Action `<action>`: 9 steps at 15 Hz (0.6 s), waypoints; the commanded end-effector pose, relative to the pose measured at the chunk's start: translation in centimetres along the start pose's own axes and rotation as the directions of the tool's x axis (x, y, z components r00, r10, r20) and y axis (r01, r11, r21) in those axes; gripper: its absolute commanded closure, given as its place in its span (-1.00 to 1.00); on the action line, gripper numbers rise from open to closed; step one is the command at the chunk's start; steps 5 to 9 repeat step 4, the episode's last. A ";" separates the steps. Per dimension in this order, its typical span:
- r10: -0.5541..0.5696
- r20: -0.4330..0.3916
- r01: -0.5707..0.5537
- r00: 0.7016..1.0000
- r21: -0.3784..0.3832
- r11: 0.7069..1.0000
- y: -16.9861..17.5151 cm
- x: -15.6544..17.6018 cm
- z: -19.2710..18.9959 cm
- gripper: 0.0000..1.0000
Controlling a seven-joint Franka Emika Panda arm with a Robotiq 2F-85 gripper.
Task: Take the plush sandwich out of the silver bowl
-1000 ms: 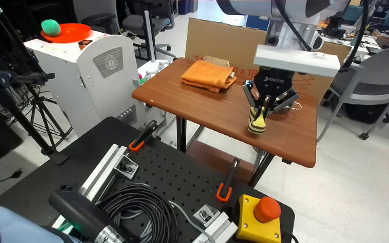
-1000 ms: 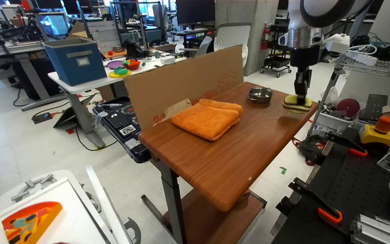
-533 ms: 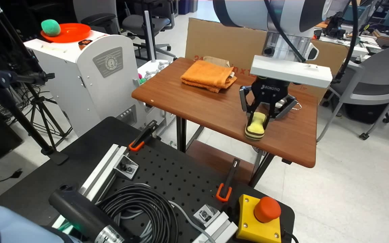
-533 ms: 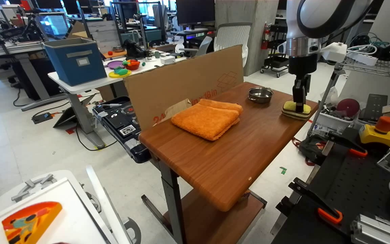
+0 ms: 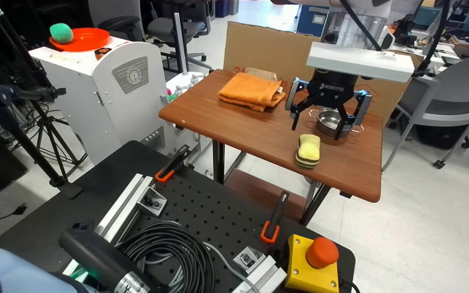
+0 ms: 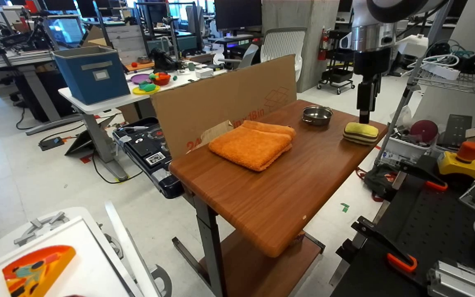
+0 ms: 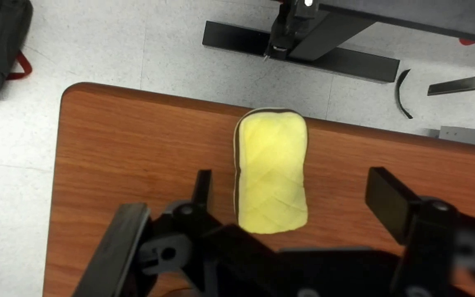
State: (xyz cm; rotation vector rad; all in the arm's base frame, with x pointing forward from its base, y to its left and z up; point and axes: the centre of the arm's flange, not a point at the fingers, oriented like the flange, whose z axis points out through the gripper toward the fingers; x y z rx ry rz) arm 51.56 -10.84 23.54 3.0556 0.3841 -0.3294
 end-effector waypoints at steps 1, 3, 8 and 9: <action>0.000 0.004 0.000 1.000 0.002 1.000 0.0 0.0 0.3 -0.89; -0.001 0.008 0.001 1.000 0.003 1.000 0.0 0.0 0.5 -0.89; -0.001 0.008 0.001 1.000 0.003 1.000 0.0 0.0 0.5 -0.89; -0.001 0.008 0.001 1.000 0.003 1.000 0.0 0.0 0.5 -0.89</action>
